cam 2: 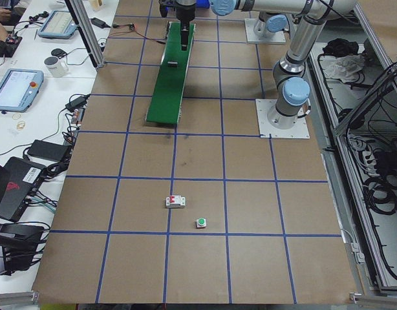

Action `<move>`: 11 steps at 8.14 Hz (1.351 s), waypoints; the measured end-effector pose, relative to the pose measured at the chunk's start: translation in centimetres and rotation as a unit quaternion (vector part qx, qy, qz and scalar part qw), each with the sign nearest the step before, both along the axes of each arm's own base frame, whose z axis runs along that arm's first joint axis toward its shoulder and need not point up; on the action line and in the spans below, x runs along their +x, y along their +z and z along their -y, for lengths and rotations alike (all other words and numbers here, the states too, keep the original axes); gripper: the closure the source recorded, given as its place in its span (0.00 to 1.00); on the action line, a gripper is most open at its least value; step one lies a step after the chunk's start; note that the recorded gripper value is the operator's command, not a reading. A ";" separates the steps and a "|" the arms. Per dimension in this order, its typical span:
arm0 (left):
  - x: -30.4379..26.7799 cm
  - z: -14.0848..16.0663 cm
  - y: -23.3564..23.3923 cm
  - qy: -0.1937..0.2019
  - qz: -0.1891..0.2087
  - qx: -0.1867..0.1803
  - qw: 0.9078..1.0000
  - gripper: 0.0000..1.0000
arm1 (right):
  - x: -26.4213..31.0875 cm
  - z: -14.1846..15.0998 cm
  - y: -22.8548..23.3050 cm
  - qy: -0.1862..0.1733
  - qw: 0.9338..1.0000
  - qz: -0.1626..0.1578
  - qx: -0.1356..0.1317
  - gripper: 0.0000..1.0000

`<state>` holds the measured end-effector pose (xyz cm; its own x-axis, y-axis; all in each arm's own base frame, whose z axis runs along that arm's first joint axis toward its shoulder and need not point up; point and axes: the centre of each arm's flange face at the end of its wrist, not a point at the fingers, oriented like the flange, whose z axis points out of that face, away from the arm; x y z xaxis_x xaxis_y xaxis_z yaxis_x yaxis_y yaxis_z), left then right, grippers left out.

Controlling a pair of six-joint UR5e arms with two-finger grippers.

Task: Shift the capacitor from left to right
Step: 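Raise the left gripper while the right gripper moves over the belt, then lower the right gripper over the capacitor as the belt carries it closer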

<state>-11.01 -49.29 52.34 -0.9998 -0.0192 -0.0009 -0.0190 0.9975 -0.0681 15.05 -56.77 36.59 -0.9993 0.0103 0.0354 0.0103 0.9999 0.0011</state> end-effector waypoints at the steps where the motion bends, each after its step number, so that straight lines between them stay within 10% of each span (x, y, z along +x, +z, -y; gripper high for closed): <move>1: 0.0 0.0 0.0 0.000 0.000 0.000 1.000 0.00 | 0.1 0.9 -2.0 -0.001 1.000 0.001 -0.007 0.00; 7: 0.0 0.0 -0.2 0.000 -0.001 0.002 1.000 0.00 | 0.2 -0.5 -7.5 -0.004 1.000 0.007 0.026 0.03; 11: 0.0 0.0 -0.3 0.000 -0.002 0.003 1.000 0.00 | 0.1 -1.1 -9.5 0.018 0.997 0.076 0.024 0.00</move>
